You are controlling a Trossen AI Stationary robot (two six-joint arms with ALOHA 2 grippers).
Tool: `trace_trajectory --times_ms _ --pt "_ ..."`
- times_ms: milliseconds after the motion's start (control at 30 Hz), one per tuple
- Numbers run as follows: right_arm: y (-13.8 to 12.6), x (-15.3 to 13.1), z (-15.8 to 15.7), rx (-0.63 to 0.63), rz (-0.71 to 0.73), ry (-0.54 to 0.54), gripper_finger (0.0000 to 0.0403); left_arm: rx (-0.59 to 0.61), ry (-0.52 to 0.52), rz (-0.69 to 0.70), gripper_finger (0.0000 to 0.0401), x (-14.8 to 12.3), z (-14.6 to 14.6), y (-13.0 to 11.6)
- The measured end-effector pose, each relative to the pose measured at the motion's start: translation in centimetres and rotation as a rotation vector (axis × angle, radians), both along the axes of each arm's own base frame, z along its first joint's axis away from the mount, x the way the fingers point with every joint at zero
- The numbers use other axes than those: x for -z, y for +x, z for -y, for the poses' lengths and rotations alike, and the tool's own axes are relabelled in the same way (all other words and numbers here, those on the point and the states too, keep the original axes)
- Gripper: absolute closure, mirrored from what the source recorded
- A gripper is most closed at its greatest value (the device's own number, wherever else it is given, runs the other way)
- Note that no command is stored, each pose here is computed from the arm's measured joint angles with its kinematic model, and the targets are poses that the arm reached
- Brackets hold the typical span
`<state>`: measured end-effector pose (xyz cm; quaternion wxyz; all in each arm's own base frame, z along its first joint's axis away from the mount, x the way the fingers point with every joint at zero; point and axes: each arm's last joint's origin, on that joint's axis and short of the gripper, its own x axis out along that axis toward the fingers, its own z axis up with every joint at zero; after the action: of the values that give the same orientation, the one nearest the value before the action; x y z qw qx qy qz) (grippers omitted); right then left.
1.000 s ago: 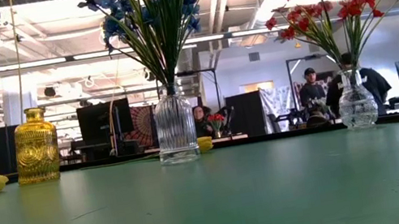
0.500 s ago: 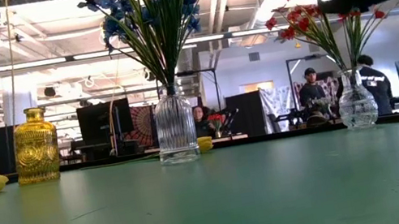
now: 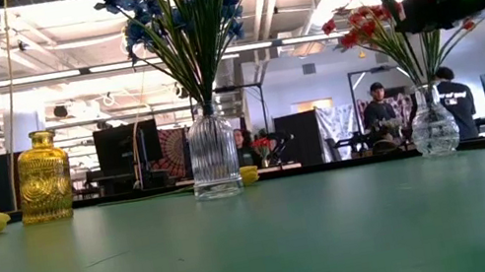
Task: Sort flowers into vase by color
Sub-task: Put the red flowers into the right transparent vase
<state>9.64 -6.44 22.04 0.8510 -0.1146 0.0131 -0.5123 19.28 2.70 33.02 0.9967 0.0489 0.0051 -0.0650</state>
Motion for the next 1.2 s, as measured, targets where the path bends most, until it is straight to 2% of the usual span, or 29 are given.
trace_trajectory --times_ms 233,633,1200 --pt "-0.2 0.4 0.3 0.028 -0.002 0.042 0.0369 0.009 0.011 0.014 0.0260 -0.1 -0.1 0.0" --pt "-0.1 0.7 0.9 0.052 -0.056 0.039 0.0369 0.007 0.027 0.017 0.0260 -0.1 -0.1 0.0" --pt "1.1 2.3 2.0 0.070 -0.153 0.124 0.0368 0.006 -0.043 -0.001 0.0260 -0.1 -0.1 0.0"
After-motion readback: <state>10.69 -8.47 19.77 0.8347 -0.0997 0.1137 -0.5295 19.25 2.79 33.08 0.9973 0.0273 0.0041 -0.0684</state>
